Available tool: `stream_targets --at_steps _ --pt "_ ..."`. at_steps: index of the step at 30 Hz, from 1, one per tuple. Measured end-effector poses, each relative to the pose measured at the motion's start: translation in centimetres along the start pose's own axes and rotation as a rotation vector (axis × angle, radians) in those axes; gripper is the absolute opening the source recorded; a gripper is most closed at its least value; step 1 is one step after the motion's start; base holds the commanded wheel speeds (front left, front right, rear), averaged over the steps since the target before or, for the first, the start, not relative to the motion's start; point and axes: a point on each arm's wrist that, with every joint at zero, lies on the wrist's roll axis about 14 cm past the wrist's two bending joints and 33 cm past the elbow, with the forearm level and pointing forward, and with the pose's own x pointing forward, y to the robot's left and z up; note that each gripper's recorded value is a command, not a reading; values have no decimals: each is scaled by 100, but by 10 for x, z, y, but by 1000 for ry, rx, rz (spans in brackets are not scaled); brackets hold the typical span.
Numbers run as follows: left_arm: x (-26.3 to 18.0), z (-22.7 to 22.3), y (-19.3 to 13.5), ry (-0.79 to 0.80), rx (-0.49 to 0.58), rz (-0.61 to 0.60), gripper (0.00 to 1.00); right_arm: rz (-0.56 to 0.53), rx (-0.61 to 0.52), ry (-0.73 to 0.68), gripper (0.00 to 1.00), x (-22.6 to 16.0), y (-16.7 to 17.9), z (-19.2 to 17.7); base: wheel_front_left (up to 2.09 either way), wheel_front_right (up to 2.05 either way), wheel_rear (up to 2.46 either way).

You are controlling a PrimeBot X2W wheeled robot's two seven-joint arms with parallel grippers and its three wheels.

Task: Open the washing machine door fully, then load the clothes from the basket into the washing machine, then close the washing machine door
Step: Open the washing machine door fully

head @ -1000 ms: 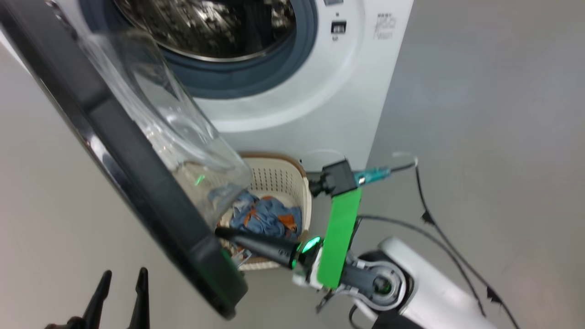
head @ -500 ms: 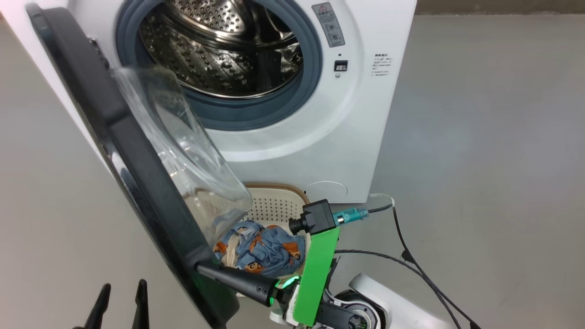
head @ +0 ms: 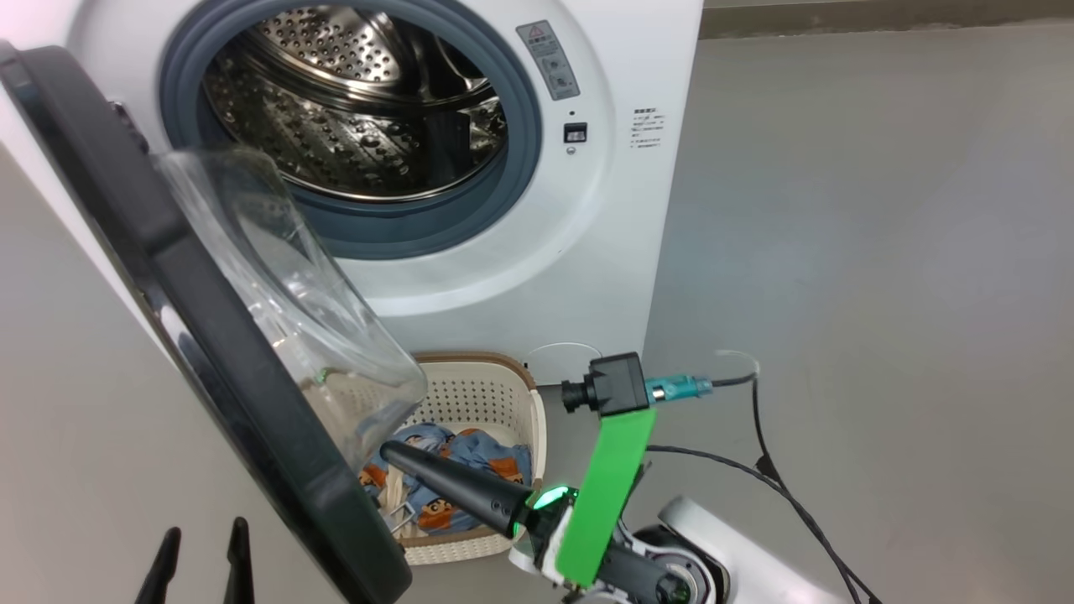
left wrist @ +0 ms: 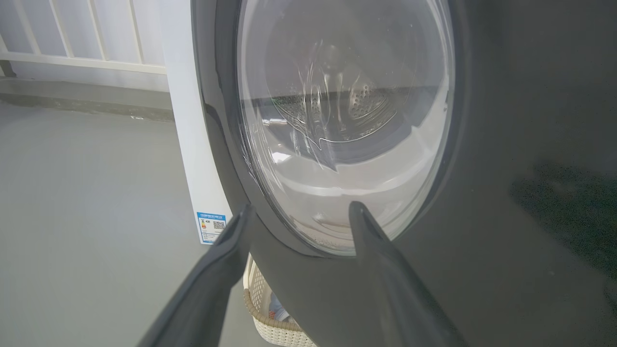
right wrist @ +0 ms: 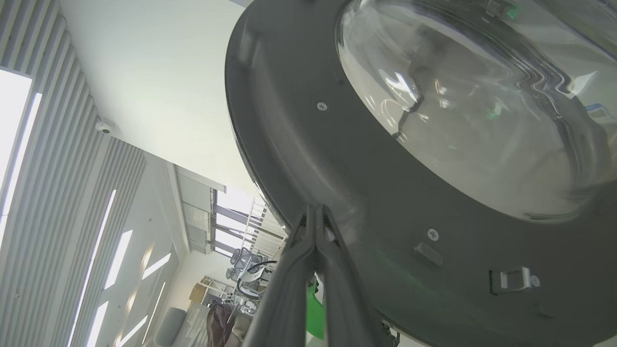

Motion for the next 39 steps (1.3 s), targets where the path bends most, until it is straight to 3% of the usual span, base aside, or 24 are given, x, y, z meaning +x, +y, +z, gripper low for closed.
stream_targets --at_steps 1,6,7,12,18,22,28,39 --pt "1 1 0 -2 0 0 100 3 -19 -9 100 -2 2 1 0 0 0" --pt "3 2 2 -7 6 5 100 -46 -250 -109 100 -22 -5 19 0 0 0" --pt "3 2 2 -7 6 5 100 -46 -250 -109 100 -22 -5 19 0 0 0" --pt "2 -1 6 5 18 11 100 -164 -537 -263 100 -58 -36 48 0 0 0" --pt "4 1 9 0 29 11 100 -332 -756 -359 100 -105 -67 86 0 0 0" --pt "6 2 9 -3 30 8 100 -440 -849 -511 100 -145 -68 118 0 0 0" --pt "5 3 6 -6 36 0 100 -626 -922 -667 100 -205 -78 132 0 0 0" --pt "-1 4 6 -10 42 -7 100 -920 -1068 -694 100 -277 -92 115 0 0 0"
